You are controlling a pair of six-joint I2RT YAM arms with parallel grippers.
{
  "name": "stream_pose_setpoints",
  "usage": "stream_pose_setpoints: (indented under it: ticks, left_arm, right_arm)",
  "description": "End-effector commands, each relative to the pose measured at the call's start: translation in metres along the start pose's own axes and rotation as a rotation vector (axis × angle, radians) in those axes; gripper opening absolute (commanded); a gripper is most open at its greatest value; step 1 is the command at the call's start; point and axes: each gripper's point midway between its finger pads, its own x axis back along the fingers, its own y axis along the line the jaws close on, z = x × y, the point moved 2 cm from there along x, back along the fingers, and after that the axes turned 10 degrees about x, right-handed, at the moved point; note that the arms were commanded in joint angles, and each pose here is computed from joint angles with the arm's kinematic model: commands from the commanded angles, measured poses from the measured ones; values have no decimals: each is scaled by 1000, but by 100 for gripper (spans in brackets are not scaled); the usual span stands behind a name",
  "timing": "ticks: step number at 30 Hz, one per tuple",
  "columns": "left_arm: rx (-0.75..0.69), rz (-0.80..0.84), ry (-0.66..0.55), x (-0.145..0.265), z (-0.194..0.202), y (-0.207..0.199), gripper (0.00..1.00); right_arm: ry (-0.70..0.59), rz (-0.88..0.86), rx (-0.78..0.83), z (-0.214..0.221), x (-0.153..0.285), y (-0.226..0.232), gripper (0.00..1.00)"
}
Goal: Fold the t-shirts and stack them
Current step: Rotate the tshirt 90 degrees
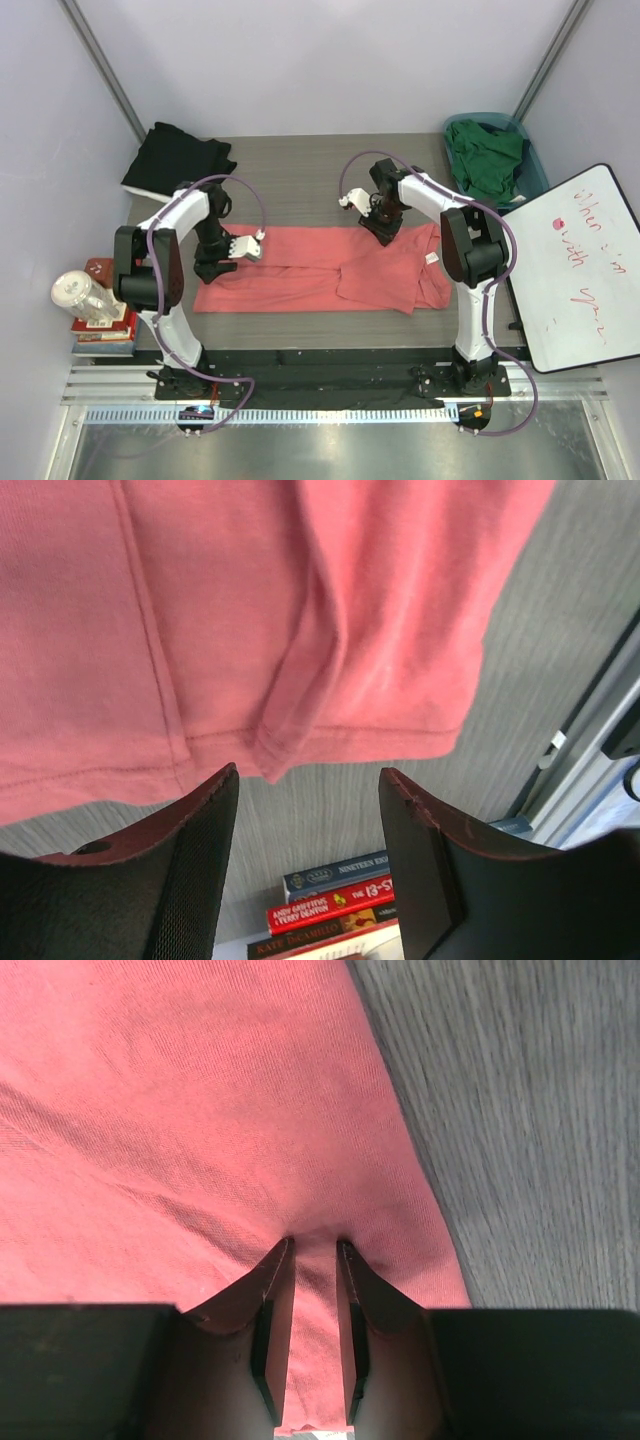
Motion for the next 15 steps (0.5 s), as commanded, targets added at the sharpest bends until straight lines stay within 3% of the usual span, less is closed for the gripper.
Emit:
stream_pose_setpoints:
  ticks: [1,15]
  left_arm:
    - [6,-33,2,-5,-4,19,59]
    - [12,-12,27,-16,-3,33,59]
  right_arm:
    - [-35,25,-8,-7,1,-9,28]
    - [-42,22,-15,-10,-1,-11,26]
